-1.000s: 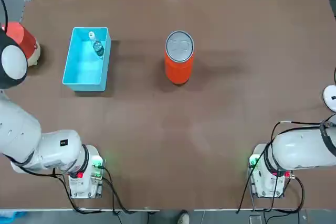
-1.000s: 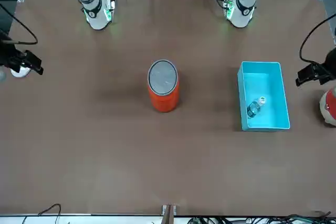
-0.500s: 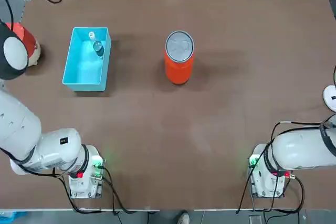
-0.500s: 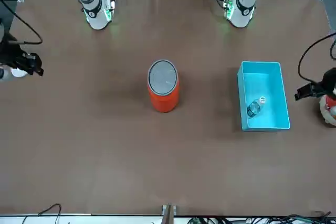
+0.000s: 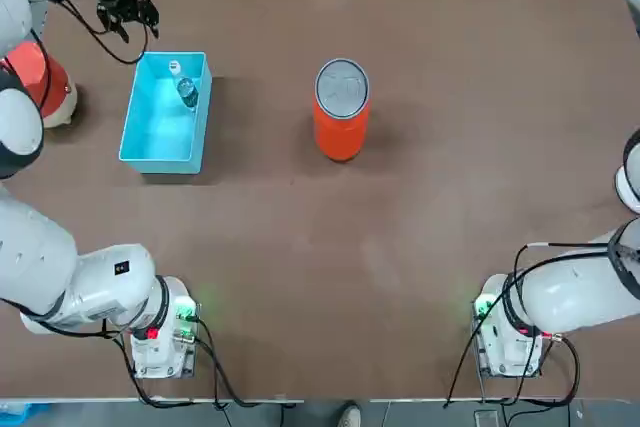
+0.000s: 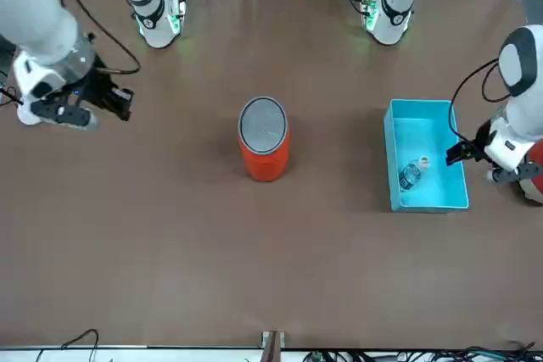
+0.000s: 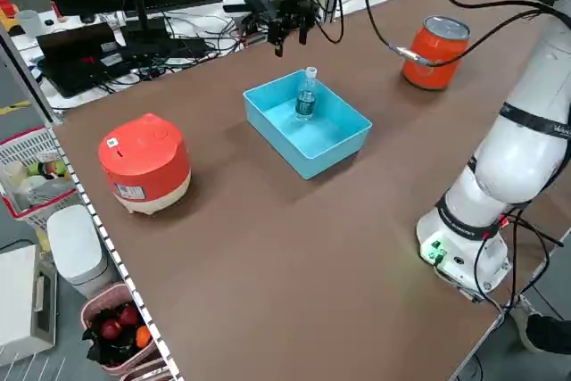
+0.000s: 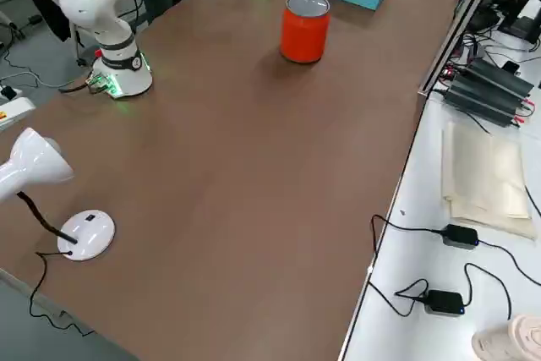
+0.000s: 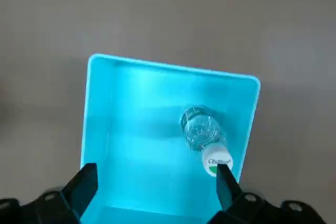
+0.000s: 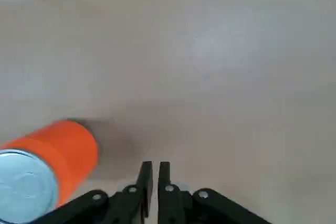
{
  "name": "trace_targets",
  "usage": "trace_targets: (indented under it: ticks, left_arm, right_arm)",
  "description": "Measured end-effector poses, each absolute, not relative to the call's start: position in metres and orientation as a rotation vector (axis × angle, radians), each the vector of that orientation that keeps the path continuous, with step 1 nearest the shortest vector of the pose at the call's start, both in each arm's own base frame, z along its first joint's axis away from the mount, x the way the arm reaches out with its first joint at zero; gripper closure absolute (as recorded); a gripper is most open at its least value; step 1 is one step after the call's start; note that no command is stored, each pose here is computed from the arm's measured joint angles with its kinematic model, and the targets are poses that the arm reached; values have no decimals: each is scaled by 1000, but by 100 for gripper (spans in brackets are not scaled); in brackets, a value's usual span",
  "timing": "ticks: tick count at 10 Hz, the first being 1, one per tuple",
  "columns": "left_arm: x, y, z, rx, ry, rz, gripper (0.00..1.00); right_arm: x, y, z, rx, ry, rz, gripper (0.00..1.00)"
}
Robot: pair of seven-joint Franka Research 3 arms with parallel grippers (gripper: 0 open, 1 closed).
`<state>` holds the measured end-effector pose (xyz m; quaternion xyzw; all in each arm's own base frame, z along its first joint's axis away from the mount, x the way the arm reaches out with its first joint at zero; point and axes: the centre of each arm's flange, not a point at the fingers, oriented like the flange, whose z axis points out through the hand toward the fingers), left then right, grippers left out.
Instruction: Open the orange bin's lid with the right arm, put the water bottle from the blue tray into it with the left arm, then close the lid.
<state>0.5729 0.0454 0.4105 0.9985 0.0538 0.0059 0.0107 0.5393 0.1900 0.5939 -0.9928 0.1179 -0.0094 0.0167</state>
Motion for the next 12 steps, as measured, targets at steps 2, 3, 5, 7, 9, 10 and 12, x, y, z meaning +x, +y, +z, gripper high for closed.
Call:
trace_targets:
  ticks: [2, 3, 5, 7, 9, 10, 12]
  left_arm:
    - [565, 30, 393, 3117, 131, 40, 0]
    - [563, 15, 384, 3115, 112, 45, 2]
    - [560, -4, 366, 3109, 89, 56, 6]
    - [560, -4, 347, 3104, 89, 55, 9]
    - [558, -5, 333, 3100, 86, 54, 13]
    - [558, -7, 327, 3099, 81, 59, 18]
    - [557, -9, 324, 3098, 77, 60, 37]
  right_arm:
    - [520, 264, 572, -3031, 479, -94, 96]
    - [509, 299, 561, -3008, 529, -103, 97]
    - [494, 356, 533, -2963, 621, -113, 98]
    - [487, 397, 502, -2928, 683, -123, 98]
    - [485, 426, 473, -2890, 733, -140, 97]
    - [483, 439, 460, -2872, 760, -161, 97]
    - [481, 463, 442, -2838, 827, -246, 97]
